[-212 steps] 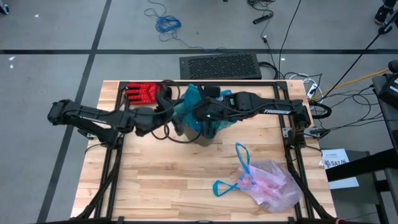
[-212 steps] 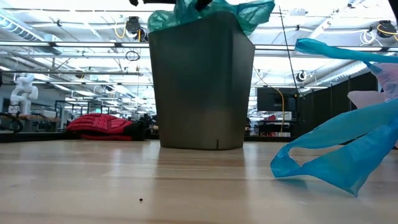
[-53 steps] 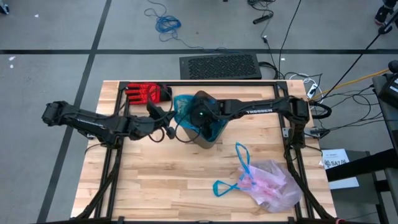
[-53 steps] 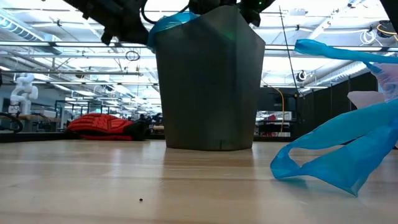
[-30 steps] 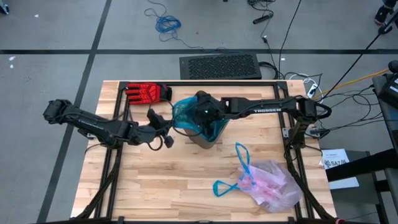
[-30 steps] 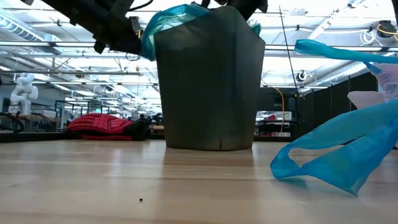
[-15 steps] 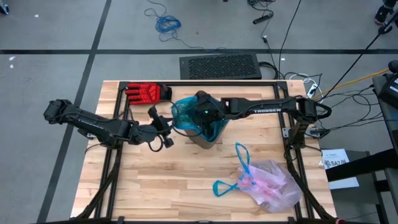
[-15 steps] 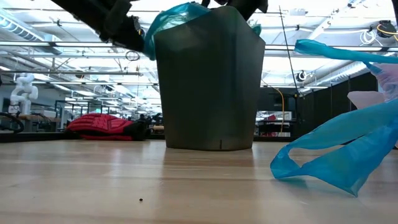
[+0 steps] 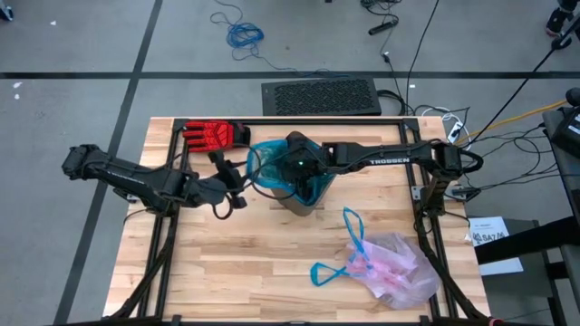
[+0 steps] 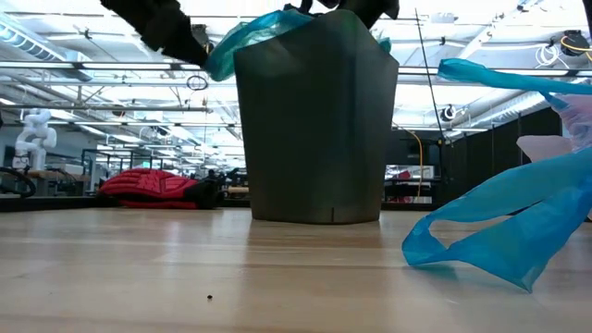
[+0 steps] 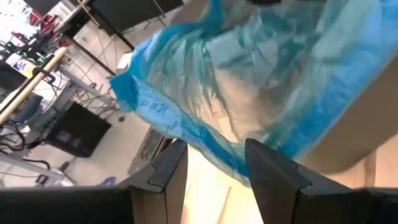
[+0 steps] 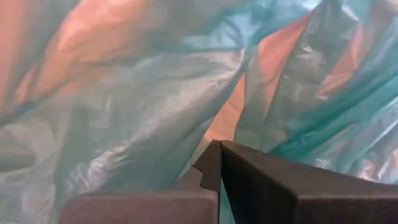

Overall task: Place trash/remove bag and relplace
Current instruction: Insert the blue trash bag into the black trash bin

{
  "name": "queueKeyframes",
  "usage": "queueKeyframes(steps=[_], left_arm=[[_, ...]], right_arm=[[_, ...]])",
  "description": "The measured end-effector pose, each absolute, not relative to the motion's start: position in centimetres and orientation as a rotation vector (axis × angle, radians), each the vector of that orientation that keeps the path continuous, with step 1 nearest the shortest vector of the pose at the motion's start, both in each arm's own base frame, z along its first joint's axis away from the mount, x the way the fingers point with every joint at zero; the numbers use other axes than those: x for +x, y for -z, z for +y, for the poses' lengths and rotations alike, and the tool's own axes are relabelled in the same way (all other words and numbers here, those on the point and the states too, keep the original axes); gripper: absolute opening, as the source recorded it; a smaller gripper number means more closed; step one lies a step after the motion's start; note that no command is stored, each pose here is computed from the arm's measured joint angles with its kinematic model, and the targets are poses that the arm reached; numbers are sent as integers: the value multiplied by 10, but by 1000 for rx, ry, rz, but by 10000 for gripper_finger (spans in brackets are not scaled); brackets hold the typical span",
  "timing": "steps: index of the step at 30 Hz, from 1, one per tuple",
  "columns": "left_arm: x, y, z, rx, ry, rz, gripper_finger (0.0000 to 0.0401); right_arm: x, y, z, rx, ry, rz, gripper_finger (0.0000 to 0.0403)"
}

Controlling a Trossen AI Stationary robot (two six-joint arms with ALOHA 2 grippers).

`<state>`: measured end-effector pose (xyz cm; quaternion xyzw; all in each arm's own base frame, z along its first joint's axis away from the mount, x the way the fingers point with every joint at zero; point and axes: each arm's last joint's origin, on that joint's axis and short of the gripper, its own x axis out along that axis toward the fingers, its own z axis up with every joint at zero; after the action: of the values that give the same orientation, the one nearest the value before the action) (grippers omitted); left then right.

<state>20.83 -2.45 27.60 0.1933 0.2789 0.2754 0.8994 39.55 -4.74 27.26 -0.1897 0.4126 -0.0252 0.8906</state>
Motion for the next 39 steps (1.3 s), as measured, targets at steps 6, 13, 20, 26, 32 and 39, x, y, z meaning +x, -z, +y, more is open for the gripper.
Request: queueKeyframes(steps=[6,13,20,26,32,39], left_arm=[[206,-274,-24,427,-577,617,157],[209,-305,-27,389,-575,539,158],[201,-327,-28,433,-585,586,158],[196,-338,-26,464,-626,606,158],[215,-349,-38,255,-265,418,151],[242,-319,-47,261,-126,535,104]], right_arm=[[394,-271,-47,-382,53,874,0],[394,-271,-47,-376,56,873,0],[394,-271,-47,-375,54,882,0],[393,-270,-47,-364,56,895,0],[393,-270,-47,-366,55,895,0],[393,-270,-47,-372,53,897,0]])
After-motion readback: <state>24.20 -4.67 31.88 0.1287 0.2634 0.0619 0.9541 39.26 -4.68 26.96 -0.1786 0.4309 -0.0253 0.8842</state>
